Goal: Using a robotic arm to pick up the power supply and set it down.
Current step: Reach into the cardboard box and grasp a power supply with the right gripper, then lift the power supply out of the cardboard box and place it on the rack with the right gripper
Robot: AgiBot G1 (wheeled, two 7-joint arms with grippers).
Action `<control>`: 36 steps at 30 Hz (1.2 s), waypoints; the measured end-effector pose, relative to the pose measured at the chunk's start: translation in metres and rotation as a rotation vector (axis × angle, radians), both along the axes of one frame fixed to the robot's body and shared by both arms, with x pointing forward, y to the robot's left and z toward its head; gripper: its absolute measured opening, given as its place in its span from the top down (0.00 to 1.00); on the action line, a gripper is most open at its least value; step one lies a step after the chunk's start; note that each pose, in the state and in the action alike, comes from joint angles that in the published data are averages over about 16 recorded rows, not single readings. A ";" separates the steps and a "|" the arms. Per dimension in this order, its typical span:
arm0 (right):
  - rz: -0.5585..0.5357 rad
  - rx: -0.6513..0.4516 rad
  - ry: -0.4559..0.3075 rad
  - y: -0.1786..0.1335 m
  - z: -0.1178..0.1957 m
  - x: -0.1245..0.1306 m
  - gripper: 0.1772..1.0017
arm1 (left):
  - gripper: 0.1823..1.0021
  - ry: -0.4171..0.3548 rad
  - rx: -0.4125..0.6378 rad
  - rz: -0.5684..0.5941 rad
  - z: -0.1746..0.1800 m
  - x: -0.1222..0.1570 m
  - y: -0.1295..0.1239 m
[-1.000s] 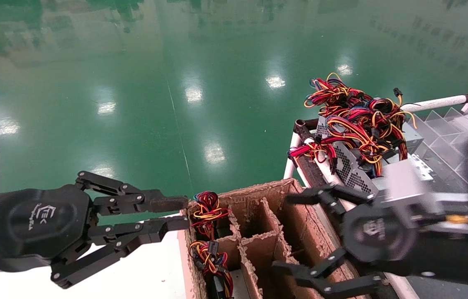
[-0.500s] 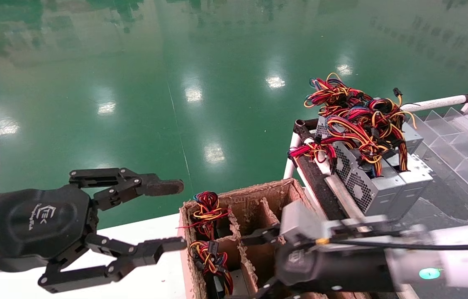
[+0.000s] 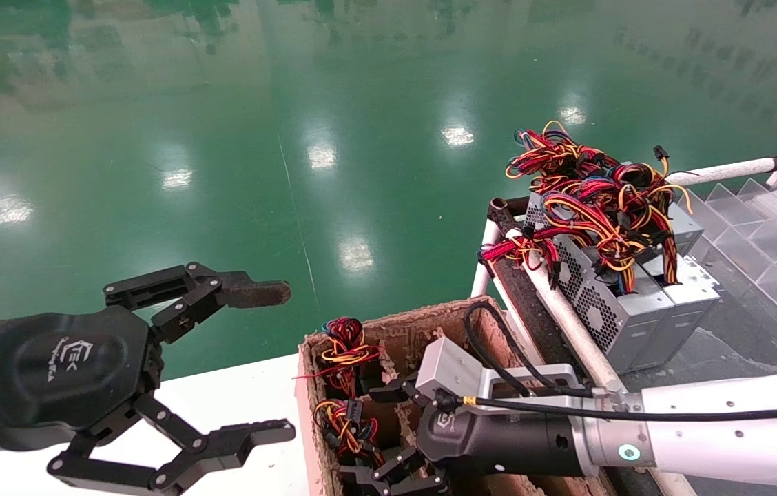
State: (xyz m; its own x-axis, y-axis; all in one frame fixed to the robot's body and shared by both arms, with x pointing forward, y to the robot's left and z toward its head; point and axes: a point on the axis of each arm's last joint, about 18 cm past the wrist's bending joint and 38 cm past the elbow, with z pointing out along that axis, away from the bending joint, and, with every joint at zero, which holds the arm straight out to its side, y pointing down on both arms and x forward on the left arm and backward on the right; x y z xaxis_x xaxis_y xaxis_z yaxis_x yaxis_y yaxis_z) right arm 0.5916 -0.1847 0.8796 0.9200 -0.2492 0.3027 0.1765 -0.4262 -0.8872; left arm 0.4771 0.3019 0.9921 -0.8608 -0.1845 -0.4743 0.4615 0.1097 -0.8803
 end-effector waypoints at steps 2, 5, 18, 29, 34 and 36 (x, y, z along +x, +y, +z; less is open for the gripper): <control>-0.002 0.001 -0.004 0.002 -0.001 0.002 0.13 | 0.14 0.000 0.000 0.000 0.000 0.000 0.000; -0.002 0.001 -0.007 0.004 -0.003 0.003 0.18 | 0.10 0.000 0.000 0.000 0.000 0.000 0.000; -0.002 0.002 -0.006 0.007 -0.009 0.009 0.52 | 0.01 0.000 0.000 0.000 0.000 0.000 0.000; 0.004 0.030 0.006 0.004 -0.009 0.009 0.77 | 0.00 0.000 0.000 0.000 0.000 0.000 0.000; 0.012 0.059 0.014 0.000 -0.006 0.007 0.82 | 0.00 0.000 0.000 0.000 0.000 0.000 0.000; 0.015 0.075 0.016 -0.003 -0.003 0.005 0.83 | 0.00 0.000 0.000 0.000 0.000 0.000 0.000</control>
